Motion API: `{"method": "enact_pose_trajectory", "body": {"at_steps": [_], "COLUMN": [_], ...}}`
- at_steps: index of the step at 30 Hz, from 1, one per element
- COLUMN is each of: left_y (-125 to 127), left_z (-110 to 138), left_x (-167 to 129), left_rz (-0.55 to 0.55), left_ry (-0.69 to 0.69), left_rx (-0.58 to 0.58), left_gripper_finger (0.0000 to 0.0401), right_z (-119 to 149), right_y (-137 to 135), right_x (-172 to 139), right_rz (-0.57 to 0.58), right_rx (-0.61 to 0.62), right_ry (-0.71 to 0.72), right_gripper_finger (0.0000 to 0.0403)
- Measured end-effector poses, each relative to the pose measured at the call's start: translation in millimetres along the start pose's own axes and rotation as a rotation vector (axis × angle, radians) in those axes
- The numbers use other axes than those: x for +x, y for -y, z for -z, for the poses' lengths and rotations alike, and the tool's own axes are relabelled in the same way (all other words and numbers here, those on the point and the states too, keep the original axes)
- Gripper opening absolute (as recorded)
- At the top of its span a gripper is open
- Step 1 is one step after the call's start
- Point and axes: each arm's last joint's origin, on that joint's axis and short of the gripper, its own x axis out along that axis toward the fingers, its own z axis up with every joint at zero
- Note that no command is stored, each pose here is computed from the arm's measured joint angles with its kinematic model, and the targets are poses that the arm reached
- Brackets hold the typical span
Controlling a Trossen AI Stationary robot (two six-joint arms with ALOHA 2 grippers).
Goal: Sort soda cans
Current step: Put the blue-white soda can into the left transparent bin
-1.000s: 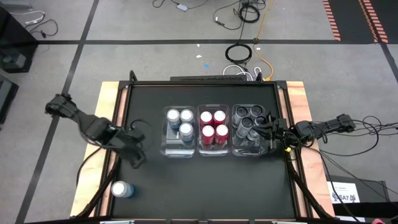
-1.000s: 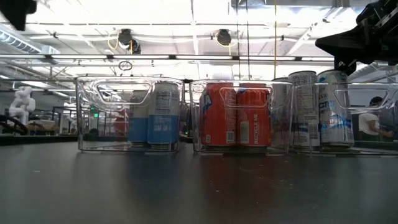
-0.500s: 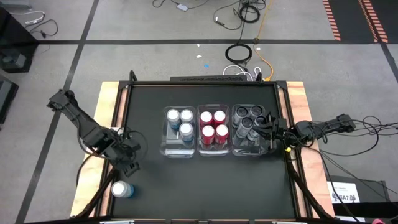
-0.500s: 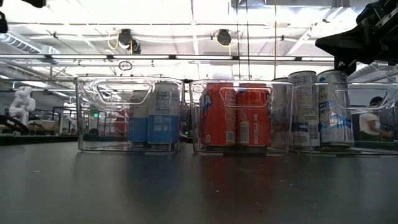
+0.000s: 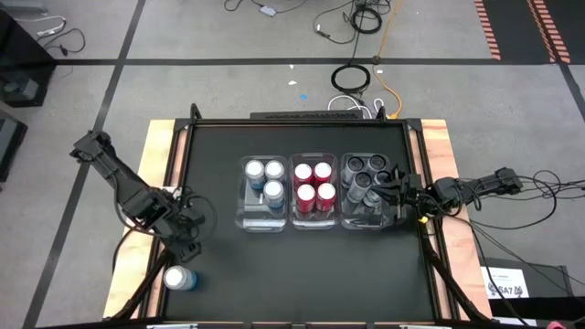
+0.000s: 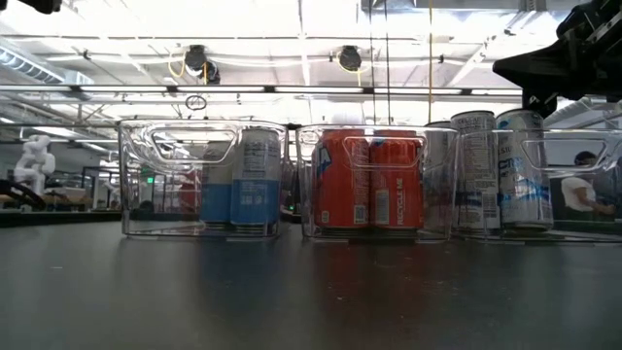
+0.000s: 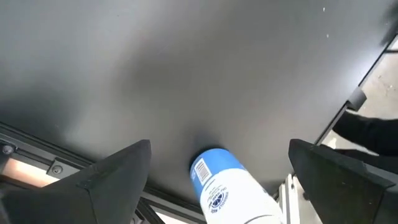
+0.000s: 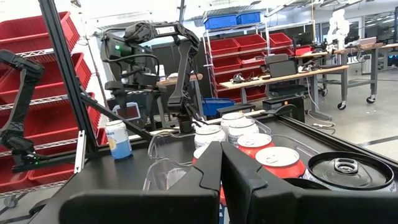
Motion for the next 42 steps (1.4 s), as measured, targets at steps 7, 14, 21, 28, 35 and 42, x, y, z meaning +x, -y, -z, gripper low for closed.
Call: {"method": "enact_pose_trajectory", "body": {"at_steps": [7, 14, 21, 28, 35, 42], "left_y": [2, 10, 21, 31, 38, 39], "left_z": [10, 19, 31, 43, 60, 78], "left_x": [0, 1, 17, 36, 46, 51], "left_rz": [0.007, 0.061, 0.001, -0.067, -0.075, -0.102], "left_ry": [-0.019, -0.037, -0.061, -0.097, -0.152, -0.174], "left_rx": [0.039, 0.022, 0.038, 0.066, 0.077, 0.049], "left_gripper_finger": [0.0389, 0.0389, 0.0389, 0.0389, 0.0389, 0.0389], "right_z": [0, 0, 0, 0, 0, 0], "right_y": [0, 0, 0, 0, 0, 0], "right_x": [0, 0, 0, 0, 0, 0], "right_rz": [0.0, 0.0, 0.0, 0.0, 0.0, 0.0], "right_rx": [0.0, 0.0, 0.0, 0.0, 0.0, -0.001], "right_ry": [0.0, 0.0, 0.0, 0.0, 0.0, 0.0], "right_gripper_finger": [0.0, 0.0, 0.0, 0.0, 0.0, 0.0]}}
